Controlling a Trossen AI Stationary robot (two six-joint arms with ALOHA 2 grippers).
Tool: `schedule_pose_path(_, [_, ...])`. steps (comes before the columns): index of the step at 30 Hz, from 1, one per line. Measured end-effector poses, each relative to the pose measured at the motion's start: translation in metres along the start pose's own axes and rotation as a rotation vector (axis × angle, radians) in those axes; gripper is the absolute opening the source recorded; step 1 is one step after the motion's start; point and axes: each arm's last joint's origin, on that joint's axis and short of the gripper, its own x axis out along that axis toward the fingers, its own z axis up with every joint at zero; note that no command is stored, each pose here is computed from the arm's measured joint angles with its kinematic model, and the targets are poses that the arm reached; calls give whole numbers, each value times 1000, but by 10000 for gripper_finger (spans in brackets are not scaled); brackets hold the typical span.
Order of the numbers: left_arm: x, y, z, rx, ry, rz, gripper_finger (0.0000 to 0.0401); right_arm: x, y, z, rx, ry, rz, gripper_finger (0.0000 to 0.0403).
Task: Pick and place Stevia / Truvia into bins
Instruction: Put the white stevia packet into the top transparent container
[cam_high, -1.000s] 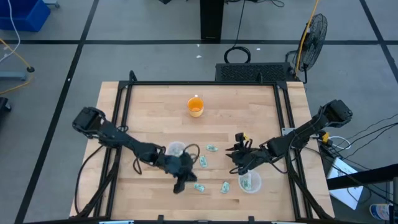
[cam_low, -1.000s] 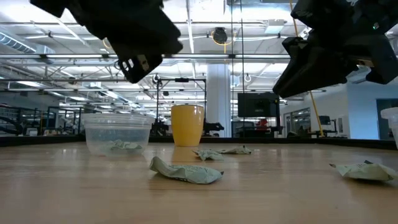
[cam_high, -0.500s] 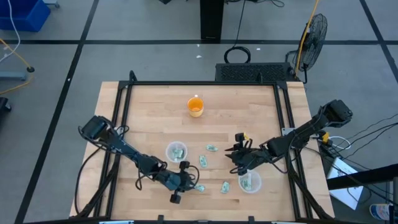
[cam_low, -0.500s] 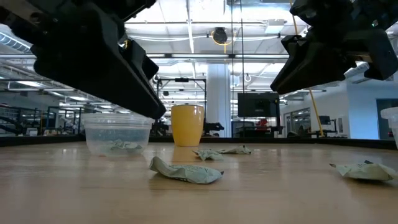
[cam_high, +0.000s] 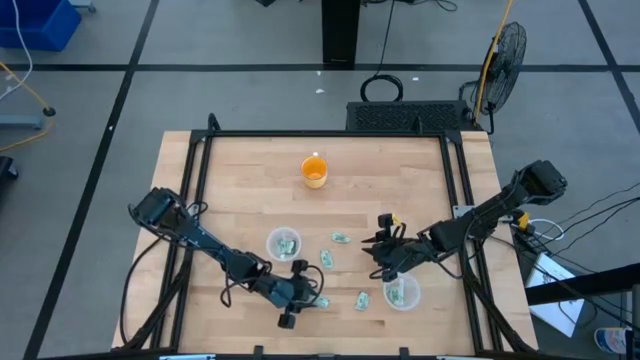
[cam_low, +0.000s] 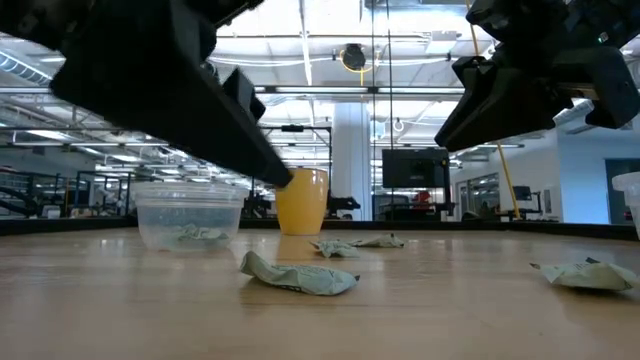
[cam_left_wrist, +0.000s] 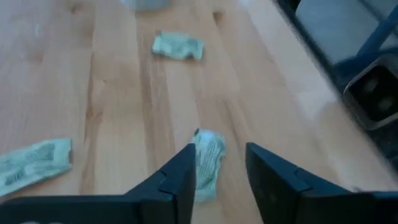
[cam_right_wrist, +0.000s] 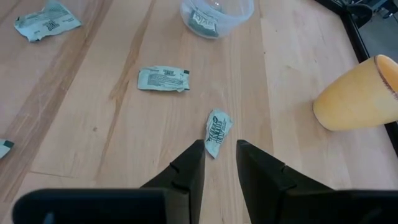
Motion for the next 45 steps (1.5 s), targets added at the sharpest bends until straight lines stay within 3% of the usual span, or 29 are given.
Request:
schedule_pose_path(6, [8,1,-11,50,40,33,171,0,0,0,0,0,0,84])
schedule_pose_path(14, [20,4,-24,48,81,53,154,0,0,0,0,1,0,84])
schedule_pose_path(24, [19,7,-23,54,79,85,148,0,0,0,0,1,0,84])
schedule_pose_path(28, [20,11,-24,52,95,98,115,0,0,0,0,1,0,84])
schedule_pose_path(36, [20,13,-23,69,95,102,8,0,0,0,0,1,0,84])
schedule_pose_path(45, [20,12,-19,71,37,130,33,0,0,0,0,1,0,84])
